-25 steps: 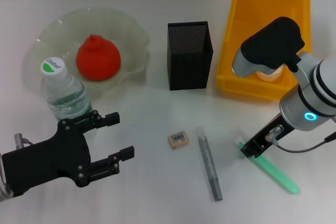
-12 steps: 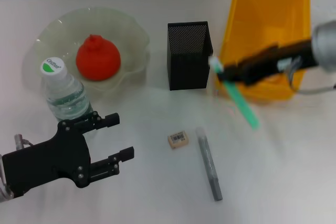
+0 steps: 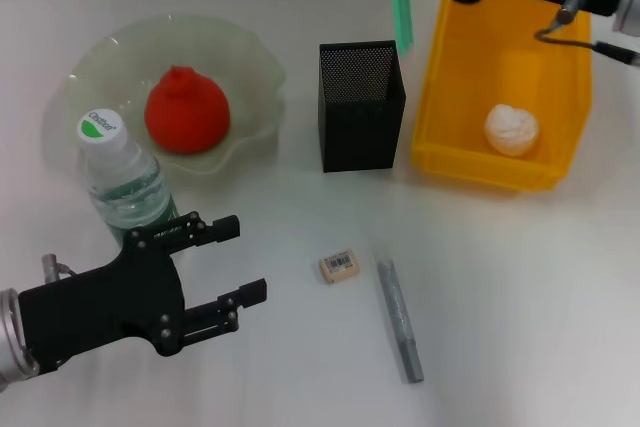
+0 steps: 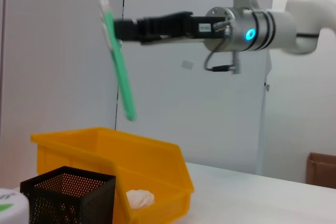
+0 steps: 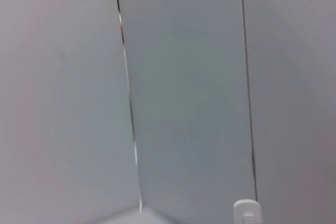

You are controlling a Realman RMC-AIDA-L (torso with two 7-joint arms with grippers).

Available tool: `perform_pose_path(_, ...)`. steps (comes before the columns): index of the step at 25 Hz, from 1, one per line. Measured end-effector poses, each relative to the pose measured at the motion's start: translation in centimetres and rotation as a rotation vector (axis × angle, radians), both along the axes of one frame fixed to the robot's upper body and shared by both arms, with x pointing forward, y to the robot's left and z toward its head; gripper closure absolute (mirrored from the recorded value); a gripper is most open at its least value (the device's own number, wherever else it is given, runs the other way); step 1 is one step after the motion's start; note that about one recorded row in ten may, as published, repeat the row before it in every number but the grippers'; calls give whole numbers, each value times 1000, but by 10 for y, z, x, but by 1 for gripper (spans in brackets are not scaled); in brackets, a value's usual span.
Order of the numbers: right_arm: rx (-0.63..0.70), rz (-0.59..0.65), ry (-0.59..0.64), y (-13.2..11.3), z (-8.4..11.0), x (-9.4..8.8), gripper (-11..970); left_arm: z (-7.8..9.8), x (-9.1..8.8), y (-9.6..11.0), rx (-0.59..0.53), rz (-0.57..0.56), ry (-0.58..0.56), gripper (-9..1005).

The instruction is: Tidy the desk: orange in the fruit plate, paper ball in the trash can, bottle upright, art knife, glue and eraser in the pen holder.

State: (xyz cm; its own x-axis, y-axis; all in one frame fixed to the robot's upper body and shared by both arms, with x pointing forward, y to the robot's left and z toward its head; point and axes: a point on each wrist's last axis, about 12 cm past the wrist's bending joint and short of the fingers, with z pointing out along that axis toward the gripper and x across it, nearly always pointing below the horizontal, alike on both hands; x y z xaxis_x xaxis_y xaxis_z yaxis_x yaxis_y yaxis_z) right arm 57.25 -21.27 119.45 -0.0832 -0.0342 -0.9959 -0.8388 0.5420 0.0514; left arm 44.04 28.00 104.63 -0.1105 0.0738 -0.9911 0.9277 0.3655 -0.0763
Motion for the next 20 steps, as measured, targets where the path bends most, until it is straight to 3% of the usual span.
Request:
perform_pose_path(4, 71, -26, -78, 4, -33, 17, 768, 0, 0, 0, 0, -1, 0, 301)
perform_pose_path(11, 40, -25, -79, 23, -70, 31, 757, 0, 0, 0, 0, -1, -1, 301)
perform_pose_path(20, -17, 7, -39, 41, -90, 35, 742, 0, 1, -1, 3, -3, -10, 301)
